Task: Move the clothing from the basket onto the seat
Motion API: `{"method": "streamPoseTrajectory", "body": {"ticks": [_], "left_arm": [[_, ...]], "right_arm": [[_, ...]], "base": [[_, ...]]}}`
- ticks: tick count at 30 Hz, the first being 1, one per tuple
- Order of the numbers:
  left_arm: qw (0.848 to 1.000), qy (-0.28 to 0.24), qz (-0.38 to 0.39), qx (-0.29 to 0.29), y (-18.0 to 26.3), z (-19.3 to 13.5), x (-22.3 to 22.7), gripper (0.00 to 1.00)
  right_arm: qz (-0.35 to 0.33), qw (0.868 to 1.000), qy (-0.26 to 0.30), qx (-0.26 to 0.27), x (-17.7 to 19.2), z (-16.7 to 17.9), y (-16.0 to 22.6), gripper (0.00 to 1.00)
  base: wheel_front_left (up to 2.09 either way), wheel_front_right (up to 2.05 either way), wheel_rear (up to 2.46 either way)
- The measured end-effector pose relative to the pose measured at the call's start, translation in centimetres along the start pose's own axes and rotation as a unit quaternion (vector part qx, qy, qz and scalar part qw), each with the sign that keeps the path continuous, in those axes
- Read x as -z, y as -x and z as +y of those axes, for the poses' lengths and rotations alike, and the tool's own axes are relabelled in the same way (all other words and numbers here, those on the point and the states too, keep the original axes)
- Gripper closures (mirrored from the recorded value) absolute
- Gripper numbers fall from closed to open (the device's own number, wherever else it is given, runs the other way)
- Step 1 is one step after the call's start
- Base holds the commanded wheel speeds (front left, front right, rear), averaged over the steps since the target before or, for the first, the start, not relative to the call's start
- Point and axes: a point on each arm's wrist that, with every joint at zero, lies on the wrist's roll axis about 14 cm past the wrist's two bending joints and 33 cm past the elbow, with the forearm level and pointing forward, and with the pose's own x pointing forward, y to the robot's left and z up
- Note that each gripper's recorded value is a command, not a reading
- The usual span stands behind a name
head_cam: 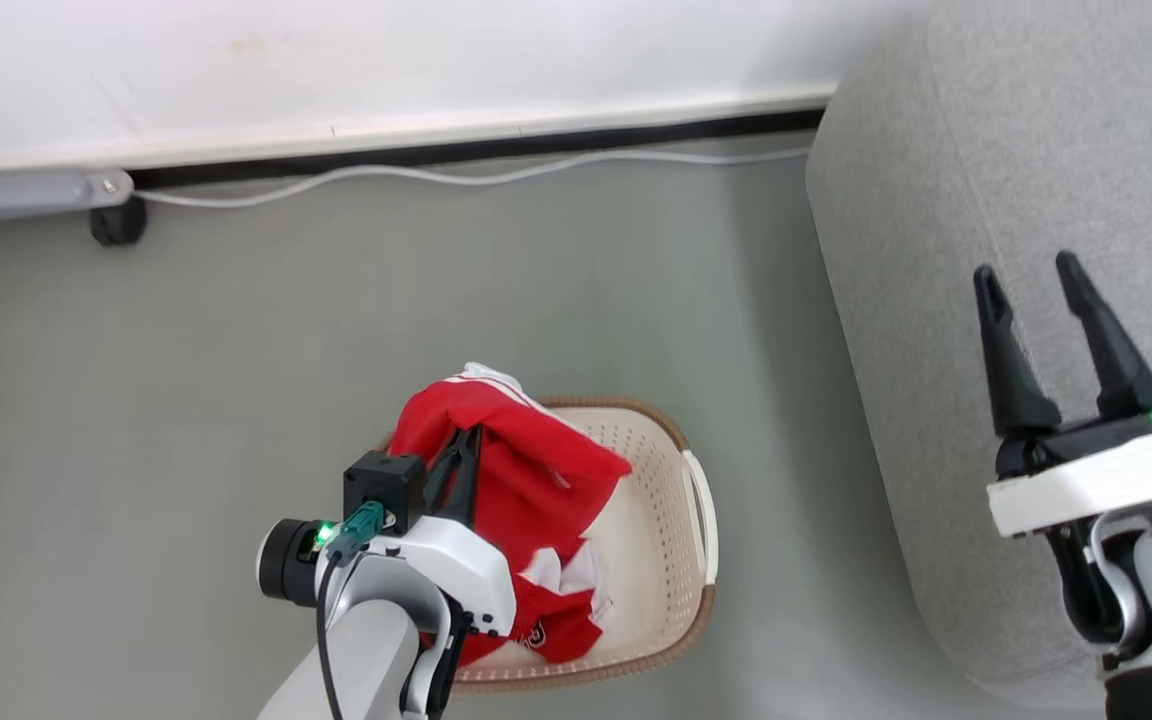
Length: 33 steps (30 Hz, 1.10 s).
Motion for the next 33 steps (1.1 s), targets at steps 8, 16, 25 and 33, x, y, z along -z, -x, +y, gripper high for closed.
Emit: {"method": "streamPoseTrajectory", "body": {"ticks": [8,16,25,33], "left_arm": [[0.995,-0.019,-0.096,-0.002,1.9,0.0,-6.1,1.0],[0.983,-0.038,-0.181,0.008,4.0,-0.6,-11.6,1.0],[0.965,-0.07,-0.25,0.035,5.7,-2.0,-16.4,1.0],[0.936,-0.099,-0.332,0.065,7.3,-4.2,-23.4,1.0]], "right_arm": [[-0.001,1.0,0.0,-0.003,-0.4,1.2,1.9,0.0],[-0.003,1.0,-0.004,-0.013,-0.6,2.7,2.8,0.0],[-0.002,1.0,-0.006,-0.016,-0.5,3.5,3.5,0.0],[0.01,1.0,-0.003,-0.014,0.3,3.6,4.4,0.0]], "base": [[0.0,0.0,0.0],[0.0,0.0,0.0],[0.0,0.0,0.0],[0.0,0.0,0.0]]}}
